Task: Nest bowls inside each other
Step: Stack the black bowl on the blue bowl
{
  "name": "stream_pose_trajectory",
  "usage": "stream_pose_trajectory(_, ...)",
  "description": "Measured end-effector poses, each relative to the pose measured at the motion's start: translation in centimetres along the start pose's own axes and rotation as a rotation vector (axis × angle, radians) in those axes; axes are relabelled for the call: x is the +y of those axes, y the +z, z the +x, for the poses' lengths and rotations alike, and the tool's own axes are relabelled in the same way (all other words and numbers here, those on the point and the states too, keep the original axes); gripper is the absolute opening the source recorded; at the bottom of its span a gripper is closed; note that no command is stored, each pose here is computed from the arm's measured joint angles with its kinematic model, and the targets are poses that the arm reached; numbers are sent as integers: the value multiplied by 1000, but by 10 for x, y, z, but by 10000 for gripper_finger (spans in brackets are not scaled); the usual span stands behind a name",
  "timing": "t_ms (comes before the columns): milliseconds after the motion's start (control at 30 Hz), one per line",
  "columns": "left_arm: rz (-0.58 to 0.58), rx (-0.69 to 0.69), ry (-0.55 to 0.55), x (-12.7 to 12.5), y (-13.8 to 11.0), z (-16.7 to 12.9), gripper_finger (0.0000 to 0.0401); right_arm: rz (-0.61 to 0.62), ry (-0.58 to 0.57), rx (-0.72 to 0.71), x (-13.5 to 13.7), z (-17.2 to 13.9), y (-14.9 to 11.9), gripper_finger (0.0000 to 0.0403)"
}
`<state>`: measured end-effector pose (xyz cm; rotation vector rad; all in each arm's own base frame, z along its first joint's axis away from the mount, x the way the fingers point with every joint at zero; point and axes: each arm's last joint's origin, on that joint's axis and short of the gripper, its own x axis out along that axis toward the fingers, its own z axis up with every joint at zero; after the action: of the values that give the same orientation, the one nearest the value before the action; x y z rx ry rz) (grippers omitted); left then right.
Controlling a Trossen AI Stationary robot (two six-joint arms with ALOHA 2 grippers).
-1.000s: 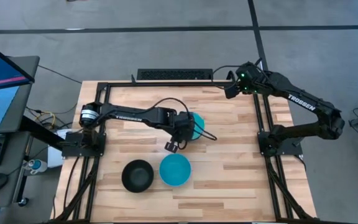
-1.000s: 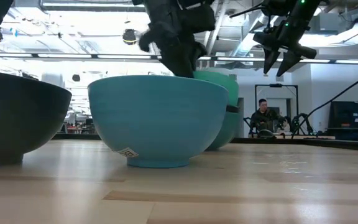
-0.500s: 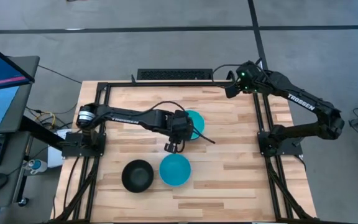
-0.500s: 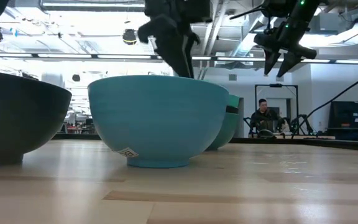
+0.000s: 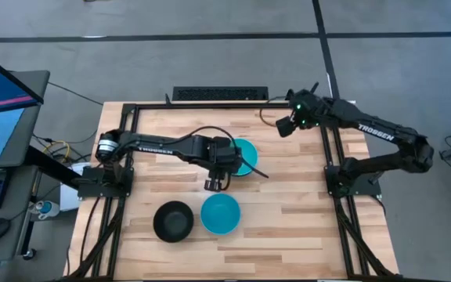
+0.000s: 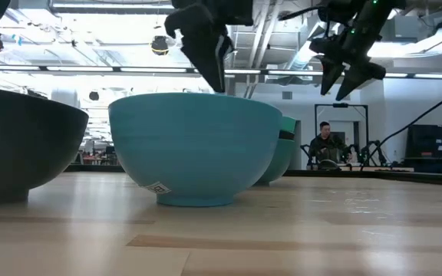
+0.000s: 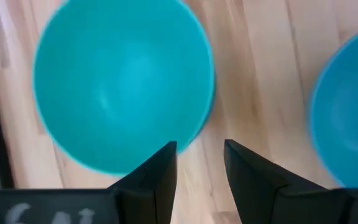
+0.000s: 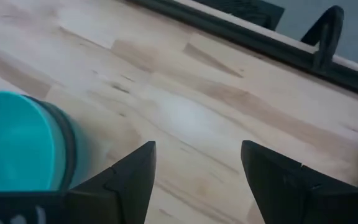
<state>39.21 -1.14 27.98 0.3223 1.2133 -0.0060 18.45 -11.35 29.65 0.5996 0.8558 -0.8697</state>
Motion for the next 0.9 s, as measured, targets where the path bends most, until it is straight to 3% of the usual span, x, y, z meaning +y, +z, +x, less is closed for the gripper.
stream_pose_trajectory(100, -24, -91, 5, -9, 0, -8, 125, -20, -25, -14, 8, 0, -6, 259)
stream_pose_trajectory(233, -93, -366, 74, -19, -8, -37, 107, -32, -24, -31, 17, -2, -11, 259)
stream_pose_trajectory(400, -237, -492, 81, -35, -62, -57, 69, -34, -7, -51, 20, -9, -15, 259)
stream_pose_trajectory(633, -316, -414, -24, -89, -120, -55, 67, -12, 7, -41, 25, -7, -17, 259)
stream_pose_trajectory(800, -343, -116, 12, -110, -155, -54, 108, 18, 17, -38, 27, -8, -18, 259)
stream_pose_trajectory(900, -331, -22, 16, -117, -168, -57, 145, 36, 23, -38, 29, -9, -19, 259)
